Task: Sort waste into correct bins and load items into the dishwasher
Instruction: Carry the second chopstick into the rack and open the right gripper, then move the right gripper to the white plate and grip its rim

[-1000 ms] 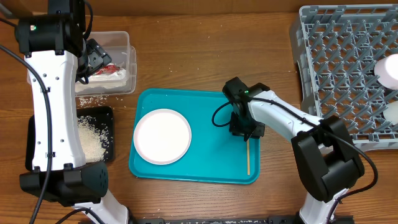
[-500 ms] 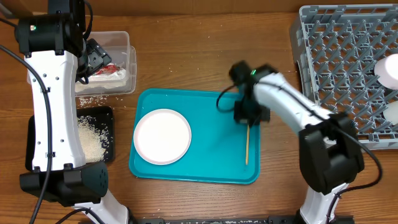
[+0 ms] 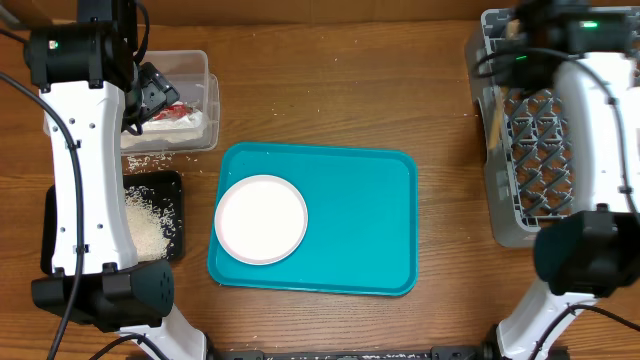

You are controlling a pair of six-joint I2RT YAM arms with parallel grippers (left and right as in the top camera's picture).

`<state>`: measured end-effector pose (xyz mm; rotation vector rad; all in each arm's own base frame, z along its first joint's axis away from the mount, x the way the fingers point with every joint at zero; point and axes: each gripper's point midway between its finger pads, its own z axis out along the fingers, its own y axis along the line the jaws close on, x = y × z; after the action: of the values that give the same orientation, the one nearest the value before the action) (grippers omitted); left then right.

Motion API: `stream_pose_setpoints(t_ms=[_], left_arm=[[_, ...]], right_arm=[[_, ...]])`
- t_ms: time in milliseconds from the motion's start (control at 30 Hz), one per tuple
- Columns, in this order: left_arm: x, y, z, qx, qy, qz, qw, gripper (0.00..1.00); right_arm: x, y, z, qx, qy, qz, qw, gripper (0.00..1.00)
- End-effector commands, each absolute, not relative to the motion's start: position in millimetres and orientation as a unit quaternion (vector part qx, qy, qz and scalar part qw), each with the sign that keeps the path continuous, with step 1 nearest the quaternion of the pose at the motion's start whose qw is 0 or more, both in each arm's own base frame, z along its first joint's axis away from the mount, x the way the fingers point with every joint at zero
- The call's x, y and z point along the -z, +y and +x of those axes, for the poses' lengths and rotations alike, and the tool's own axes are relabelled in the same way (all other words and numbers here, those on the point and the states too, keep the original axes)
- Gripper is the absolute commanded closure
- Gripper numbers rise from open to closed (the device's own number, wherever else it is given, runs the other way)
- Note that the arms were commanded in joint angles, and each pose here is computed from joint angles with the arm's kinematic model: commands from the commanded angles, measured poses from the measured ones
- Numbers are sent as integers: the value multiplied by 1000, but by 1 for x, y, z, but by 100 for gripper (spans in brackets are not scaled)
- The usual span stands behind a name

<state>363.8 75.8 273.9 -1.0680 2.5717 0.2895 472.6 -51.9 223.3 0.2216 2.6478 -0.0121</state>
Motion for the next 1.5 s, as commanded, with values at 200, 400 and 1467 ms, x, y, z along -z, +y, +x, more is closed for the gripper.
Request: stream_pose_setpoints(t_ms=[200,400,1467], left_arm=[[-276,79,363,-109,902,-380,174,0],[-276,79,363,-109,902,-380,174,0],[-276,79,363,-109,902,-380,174,0]], right_arm=[[-236,-124,499,-8,946,79,315,96],[-198,-118,513,-37,955,53,290,96],[-277,11,429,-293,927,1,234,23]])
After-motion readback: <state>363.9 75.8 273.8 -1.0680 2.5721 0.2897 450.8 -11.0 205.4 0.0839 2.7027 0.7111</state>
